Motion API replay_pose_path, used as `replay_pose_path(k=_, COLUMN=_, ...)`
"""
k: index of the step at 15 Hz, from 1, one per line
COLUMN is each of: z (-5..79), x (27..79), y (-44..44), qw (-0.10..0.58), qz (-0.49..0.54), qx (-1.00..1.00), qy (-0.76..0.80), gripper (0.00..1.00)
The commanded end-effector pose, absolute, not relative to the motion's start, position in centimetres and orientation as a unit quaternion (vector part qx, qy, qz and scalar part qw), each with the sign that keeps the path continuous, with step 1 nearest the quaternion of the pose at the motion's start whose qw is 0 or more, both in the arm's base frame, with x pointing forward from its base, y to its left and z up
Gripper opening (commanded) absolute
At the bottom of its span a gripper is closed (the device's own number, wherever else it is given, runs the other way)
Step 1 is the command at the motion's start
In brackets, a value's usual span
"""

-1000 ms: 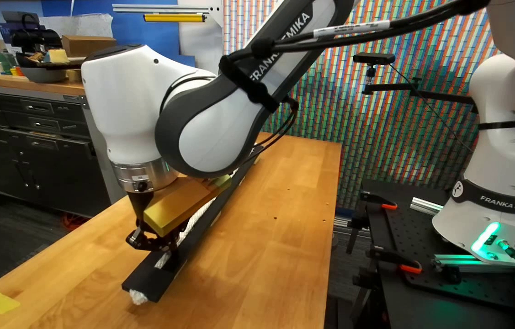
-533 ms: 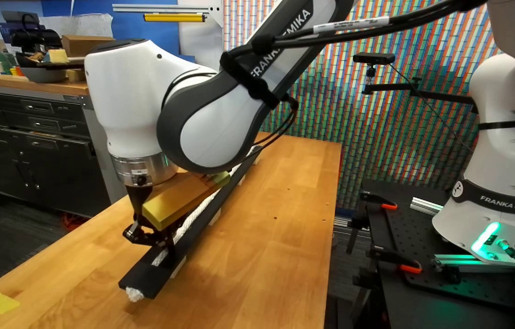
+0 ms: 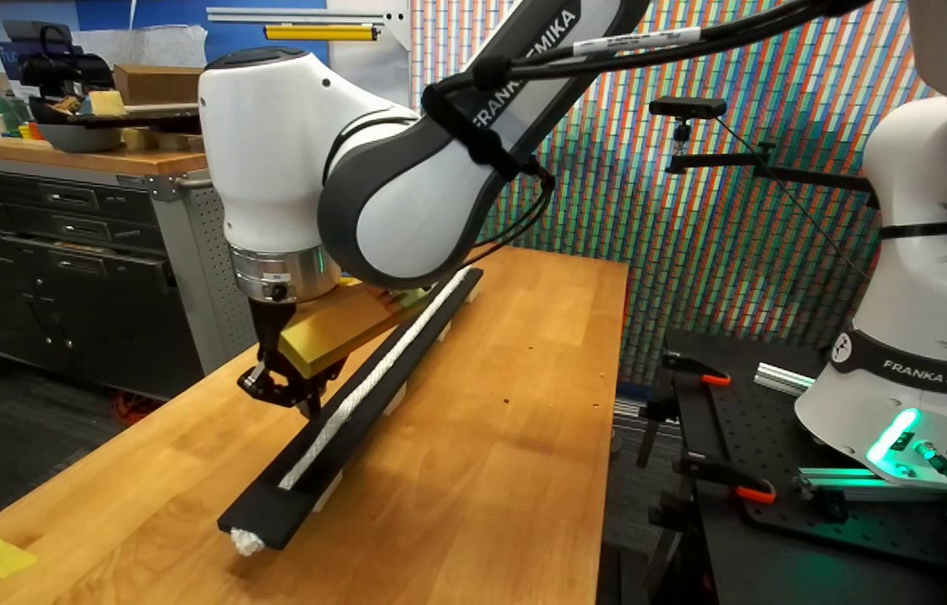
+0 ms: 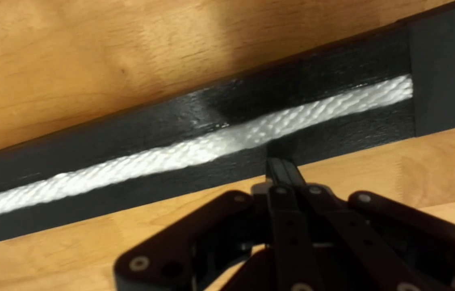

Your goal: Straighten the rope on the black object and press it in

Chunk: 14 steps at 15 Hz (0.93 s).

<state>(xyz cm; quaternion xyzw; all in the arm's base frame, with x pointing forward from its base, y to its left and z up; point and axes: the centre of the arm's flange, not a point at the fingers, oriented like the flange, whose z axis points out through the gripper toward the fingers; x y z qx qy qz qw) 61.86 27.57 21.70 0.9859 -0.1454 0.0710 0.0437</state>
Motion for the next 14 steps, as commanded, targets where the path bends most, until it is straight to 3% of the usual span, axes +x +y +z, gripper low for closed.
replay_pose_path(k=1, z=22.7, x=60.7, y=26.2, qw=0.053, qz=0.083, qx=0.985, qy=-0.139, gripper=0.00)
replay_pose_path(k=14, z=22.4, x=60.0, y=26.4, qw=0.065, qz=0.068, qx=0.987, qy=-0.132, gripper=0.00)
